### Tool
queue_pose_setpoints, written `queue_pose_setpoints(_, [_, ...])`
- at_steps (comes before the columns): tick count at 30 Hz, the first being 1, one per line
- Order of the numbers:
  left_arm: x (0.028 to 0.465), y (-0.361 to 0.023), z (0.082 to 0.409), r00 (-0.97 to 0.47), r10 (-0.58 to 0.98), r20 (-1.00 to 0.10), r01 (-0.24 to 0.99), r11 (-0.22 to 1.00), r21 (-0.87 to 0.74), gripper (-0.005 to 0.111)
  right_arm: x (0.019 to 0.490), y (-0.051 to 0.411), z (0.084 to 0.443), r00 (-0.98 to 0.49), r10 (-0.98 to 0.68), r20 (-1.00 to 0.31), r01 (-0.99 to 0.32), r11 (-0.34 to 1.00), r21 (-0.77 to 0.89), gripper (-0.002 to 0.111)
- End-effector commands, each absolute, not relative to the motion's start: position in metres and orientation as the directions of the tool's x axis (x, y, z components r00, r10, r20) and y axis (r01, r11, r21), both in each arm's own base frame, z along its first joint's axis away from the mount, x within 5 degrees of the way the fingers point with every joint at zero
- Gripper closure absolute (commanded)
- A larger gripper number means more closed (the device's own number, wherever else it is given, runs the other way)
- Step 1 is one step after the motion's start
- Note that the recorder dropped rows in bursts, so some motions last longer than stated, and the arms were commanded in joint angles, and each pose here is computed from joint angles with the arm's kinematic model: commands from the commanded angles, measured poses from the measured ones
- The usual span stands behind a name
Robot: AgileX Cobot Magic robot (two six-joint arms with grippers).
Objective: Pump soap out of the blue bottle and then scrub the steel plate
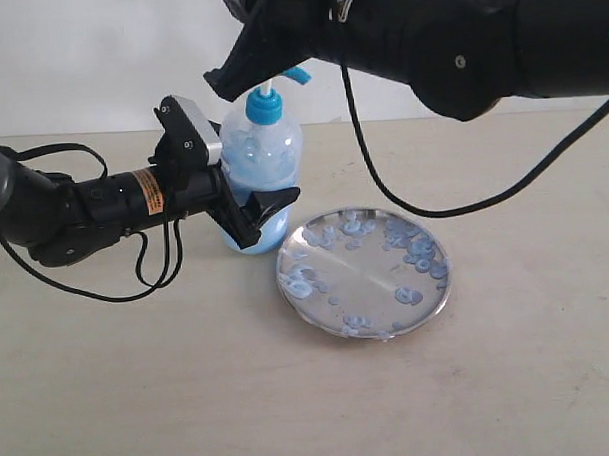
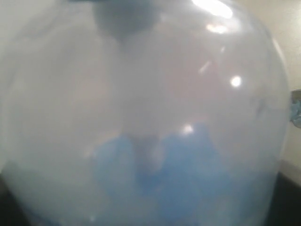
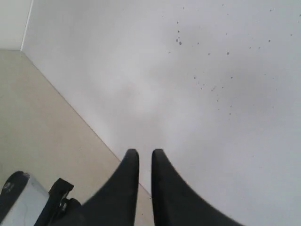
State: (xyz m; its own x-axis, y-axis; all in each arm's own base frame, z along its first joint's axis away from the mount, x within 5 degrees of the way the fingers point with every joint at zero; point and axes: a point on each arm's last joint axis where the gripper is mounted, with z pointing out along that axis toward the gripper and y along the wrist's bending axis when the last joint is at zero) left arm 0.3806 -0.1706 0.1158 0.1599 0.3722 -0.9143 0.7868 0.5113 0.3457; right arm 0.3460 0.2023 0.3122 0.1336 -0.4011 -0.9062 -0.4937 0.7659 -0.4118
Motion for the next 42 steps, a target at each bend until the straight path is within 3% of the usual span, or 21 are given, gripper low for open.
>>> queue_pose_setpoints(1, [0.379,-0.169,0.106,0.141,0.443,-0.886,0.793,0.485,0.368,0.102,0.347,0.2,0.308,0.069,-0.393,-0.917,-0.494,0.785,-0.373,0.109])
queue_pose_setpoints(14, [0.379,-0.169,0.107,0.15,0.443,-0.884,0.792,0.481,0.376,0.102,0.356,0.206,0.255,-0.15,-0.496,-0.855,-0.586,0.741,-0.327,0.109])
queue_pose_setpoints(22, [0.379,-0.169,0.107,0.157,0.448,-0.88,0.791,0.477,0.383,0.102,0.359,0.207,0.266,-0.067,-0.436,-0.898,-0.536,0.775,-0.336,0.109])
queue_pose_setpoints(34, [0.379,-0.17,0.107,0.161,0.442,-0.882,0.791,0.478,0.383,0.102,0.36,0.206,0.267,-0.094,-0.384,-0.918,-0.517,0.807,-0.285,0.109])
queue_pose_setpoints(42, [0.379,-0.17,0.107,0.161,0.442,-0.882,0.791,0.478,0.383,0.102,0.364,0.208,0.25,-0.19,-0.336,-0.923,-0.52,0.832,-0.196,0.109])
